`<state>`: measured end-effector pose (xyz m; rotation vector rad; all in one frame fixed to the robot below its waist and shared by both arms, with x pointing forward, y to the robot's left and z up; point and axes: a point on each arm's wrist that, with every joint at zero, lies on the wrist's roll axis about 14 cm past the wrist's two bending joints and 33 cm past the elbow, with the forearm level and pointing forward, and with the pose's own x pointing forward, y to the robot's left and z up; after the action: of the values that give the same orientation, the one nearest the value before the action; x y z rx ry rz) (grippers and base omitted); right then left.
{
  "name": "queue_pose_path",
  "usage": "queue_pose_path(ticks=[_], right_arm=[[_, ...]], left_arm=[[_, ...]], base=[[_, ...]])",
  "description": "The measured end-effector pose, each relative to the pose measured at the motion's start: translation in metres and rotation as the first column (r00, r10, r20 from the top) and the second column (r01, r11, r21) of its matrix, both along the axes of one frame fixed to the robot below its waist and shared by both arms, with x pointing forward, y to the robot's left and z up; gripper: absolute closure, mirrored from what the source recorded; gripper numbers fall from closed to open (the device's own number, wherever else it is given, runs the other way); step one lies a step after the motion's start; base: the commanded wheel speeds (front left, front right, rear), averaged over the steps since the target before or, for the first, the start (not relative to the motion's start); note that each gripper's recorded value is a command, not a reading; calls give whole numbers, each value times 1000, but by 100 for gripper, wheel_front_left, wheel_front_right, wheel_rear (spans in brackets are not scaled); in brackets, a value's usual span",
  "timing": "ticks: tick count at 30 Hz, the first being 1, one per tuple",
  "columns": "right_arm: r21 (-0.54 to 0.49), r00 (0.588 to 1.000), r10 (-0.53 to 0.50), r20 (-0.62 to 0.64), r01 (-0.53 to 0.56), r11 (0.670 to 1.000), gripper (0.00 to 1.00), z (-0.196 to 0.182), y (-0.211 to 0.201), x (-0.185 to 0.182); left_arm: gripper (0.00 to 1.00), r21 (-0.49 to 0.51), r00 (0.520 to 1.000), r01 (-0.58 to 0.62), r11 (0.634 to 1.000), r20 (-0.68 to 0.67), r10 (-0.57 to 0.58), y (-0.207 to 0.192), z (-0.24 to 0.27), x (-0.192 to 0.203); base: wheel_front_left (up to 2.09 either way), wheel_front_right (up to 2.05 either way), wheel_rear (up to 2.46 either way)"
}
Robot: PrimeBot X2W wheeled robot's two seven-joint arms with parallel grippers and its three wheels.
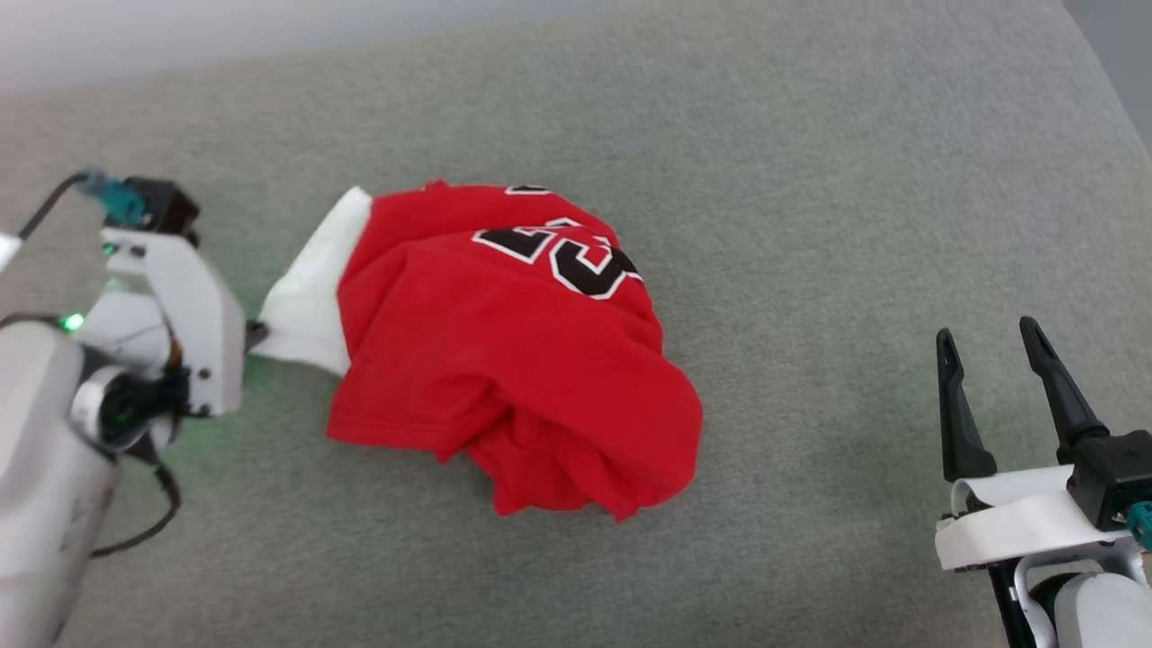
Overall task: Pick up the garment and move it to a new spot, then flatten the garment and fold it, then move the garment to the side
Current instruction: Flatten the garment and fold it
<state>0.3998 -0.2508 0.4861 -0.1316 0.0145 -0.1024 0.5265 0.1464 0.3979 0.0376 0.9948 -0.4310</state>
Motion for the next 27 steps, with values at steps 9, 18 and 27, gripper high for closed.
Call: queue_pose_path(ticks=[9,18,27], right_arm=[[4,998,57,12,-57,998,0,10,17,-4],[13,992,122,38,-123,992,0,26,38,-7],[12,982,179,63,-180,984,0,42,56,-8]], left_arm=[[100,82,984,-166,983,73,160,76,26,-29],[100,87,942,-331,940,88,324,133,35,-87],[64,-5,910,-406,914,88,404,134,32,-121]], base=[[0,0,0],[0,0,0],[0,0,0]])
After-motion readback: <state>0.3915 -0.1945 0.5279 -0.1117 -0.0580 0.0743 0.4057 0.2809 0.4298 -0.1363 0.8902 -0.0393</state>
